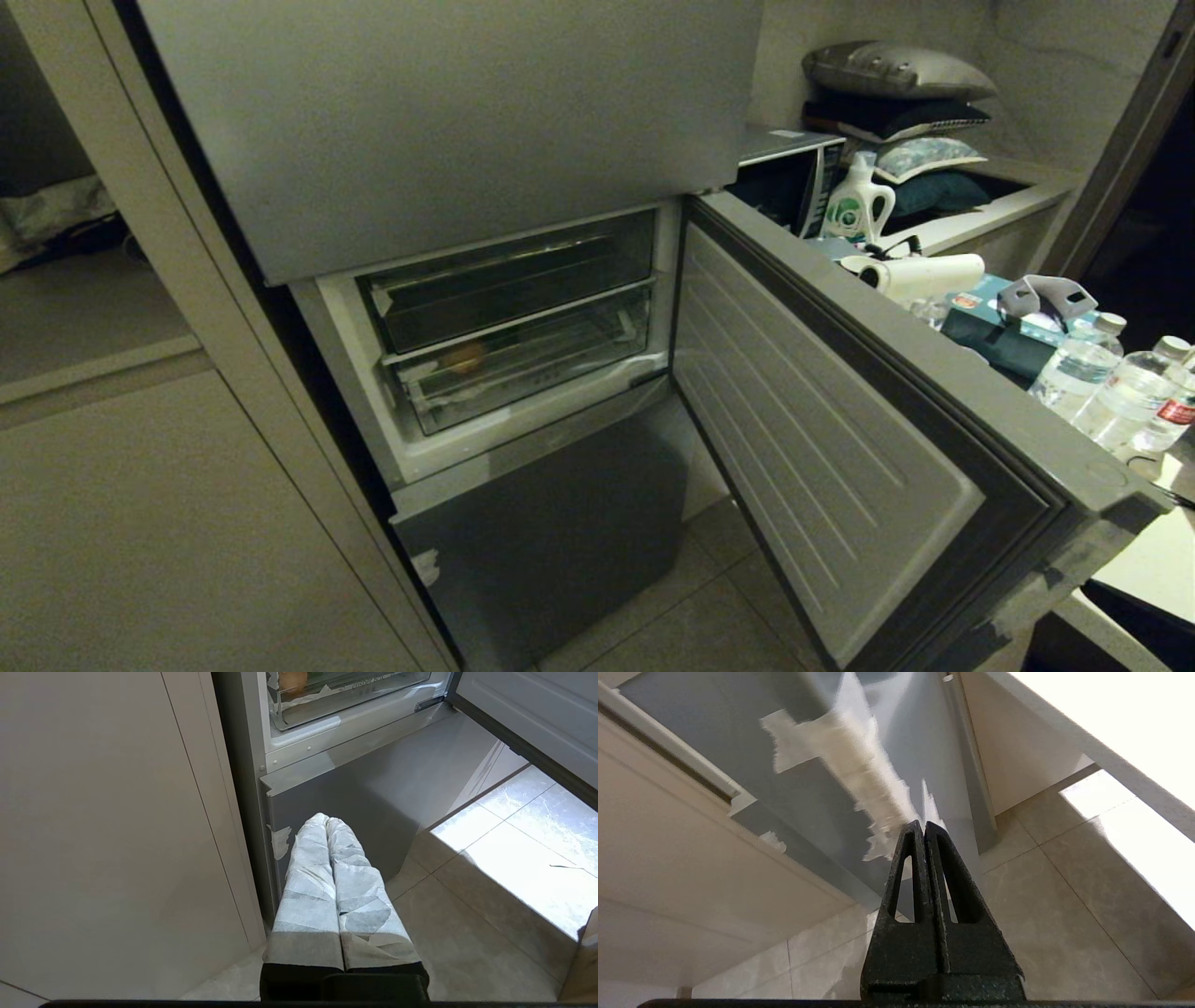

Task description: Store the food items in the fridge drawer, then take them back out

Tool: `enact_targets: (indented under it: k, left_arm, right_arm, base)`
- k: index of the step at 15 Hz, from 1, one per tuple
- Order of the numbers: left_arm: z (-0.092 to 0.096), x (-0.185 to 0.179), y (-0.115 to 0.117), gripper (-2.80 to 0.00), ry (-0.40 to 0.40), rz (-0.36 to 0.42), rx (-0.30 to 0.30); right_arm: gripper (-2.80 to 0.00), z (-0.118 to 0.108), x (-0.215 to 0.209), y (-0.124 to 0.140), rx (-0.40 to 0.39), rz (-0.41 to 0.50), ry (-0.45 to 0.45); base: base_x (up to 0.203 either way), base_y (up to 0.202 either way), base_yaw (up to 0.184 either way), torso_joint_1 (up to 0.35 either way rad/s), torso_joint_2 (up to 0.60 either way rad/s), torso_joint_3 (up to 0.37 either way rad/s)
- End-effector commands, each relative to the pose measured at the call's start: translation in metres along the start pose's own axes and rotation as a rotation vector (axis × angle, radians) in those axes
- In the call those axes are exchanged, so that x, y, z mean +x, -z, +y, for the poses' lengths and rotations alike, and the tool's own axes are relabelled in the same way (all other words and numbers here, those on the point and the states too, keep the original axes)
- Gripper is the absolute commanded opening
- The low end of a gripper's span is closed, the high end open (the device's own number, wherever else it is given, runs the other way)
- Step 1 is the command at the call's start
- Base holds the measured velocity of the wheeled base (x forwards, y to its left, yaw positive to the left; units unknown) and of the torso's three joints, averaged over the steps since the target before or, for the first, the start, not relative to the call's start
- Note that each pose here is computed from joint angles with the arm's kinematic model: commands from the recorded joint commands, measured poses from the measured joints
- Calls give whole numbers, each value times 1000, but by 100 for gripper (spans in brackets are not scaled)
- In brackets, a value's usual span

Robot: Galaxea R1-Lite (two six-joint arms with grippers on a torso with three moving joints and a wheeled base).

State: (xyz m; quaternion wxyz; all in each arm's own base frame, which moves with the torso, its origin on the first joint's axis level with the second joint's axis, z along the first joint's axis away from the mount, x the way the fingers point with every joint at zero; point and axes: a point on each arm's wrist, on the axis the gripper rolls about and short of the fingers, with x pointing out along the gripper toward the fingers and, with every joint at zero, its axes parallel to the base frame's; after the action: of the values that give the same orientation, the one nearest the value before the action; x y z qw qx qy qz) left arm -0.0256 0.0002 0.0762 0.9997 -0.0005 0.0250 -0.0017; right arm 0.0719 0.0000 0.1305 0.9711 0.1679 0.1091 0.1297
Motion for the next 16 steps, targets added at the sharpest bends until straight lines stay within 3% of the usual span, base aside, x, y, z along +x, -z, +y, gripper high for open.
enact_targets:
  k: [1,4,7,12,16]
  left_arm:
    - [0,0,0,-280,0,2,0]
    - [0,0,0,-280,0,2,0]
    - [0,0,0,-280,0,2,0]
    - [0,0,0,-280,0,2,0]
    - [0,0,0,-280,0,2,0]
  right_arm:
    - [-280,1,0,0,-3,2,-10]
    - [-280,0,-4,3,-6,-25,30]
    - [-280,1,6,-7,-5,-1,4]
    - [-280,16,33,-25,-27,79,-139]
    - [-280,40,42,-19,-70,164,-330]
  base:
    - [0,0,0,0,0,0]
    - [0,0,0,0,0,0]
    - [0,0,0,0,0,0]
    - [0,0,0,0,0,0]
    - [0,0,0,0,0,0]
